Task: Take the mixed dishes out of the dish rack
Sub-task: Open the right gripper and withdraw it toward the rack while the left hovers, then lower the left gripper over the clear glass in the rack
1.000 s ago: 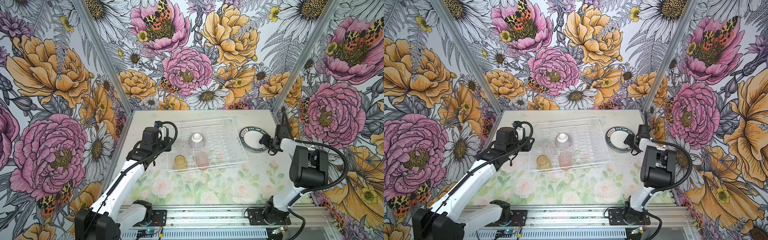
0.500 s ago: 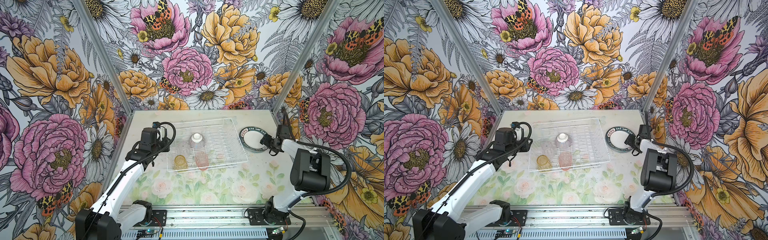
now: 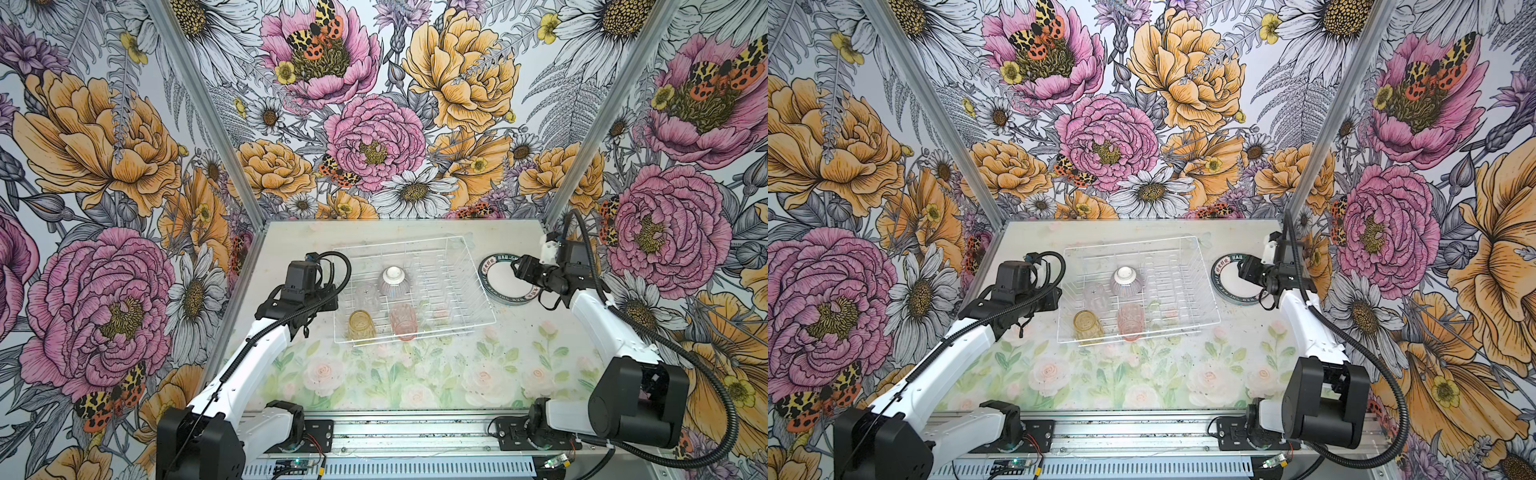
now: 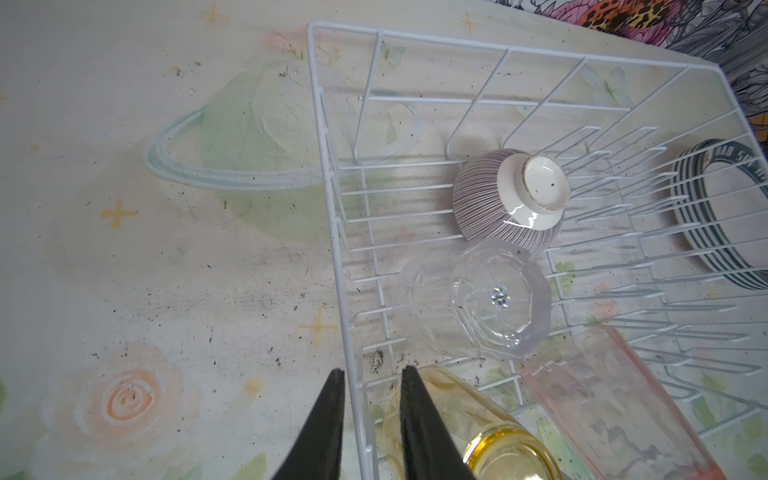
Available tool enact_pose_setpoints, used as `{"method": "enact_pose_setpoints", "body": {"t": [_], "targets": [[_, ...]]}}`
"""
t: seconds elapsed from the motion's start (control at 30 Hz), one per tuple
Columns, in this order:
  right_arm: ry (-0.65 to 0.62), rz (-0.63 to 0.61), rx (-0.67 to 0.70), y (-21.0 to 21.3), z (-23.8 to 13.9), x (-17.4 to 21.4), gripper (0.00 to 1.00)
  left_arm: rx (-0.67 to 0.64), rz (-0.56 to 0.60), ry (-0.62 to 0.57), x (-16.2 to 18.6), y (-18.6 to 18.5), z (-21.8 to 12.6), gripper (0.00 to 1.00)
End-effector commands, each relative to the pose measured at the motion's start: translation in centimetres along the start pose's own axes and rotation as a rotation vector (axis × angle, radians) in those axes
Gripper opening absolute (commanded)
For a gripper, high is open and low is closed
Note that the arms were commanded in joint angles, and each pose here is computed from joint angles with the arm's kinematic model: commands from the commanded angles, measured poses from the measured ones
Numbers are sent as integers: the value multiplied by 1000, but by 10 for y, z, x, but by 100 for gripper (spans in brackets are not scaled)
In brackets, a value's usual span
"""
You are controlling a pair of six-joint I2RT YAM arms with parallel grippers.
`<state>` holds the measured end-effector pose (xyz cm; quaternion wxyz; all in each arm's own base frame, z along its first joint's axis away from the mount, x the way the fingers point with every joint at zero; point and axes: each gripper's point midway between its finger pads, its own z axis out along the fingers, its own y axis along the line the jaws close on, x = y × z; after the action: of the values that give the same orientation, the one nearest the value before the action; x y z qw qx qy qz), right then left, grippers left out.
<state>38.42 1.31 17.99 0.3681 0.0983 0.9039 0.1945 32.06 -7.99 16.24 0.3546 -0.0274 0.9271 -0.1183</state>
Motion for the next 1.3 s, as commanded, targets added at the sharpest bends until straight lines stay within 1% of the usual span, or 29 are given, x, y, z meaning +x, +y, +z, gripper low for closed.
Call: {"method": "enact_pose_setpoints", "body": {"t": [0.0,0.07,0.13,0.37,0.43,0.57,0.7,0.8,0.87,0.93,1.17,1.27], "targets": [[106,-59,-129,38,5,21,57,-11,-27,30,8,7,7,24],[149,-84,-168,53,12,33,54,-9,-33,35,8,8,10,24],[175,-99,-177,60,18,40,51,2,-40,37,8,8,13,24],[216,-111,-134,55,35,49,49,30,-51,50,10,5,21,23],[227,-112,-134,55,38,52,47,35,-55,51,11,5,24,21],[245,-116,-137,57,43,56,44,38,-65,66,13,7,33,14],[258,-122,-139,59,46,60,42,44,-67,86,17,6,42,11],[267,-123,-135,60,49,62,35,52,-70,87,16,6,46,8],[271,-120,-131,59,51,62,27,55,-69,87,16,5,48,5],[277,-118,-130,59,53,63,22,58,-68,83,14,4,49,3],[266,-127,-101,57,59,57,13,70,-58,75,6,2,57,1],[260,-133,-83,55,63,52,5,80,-51,70,-1,0,61,1]]}}
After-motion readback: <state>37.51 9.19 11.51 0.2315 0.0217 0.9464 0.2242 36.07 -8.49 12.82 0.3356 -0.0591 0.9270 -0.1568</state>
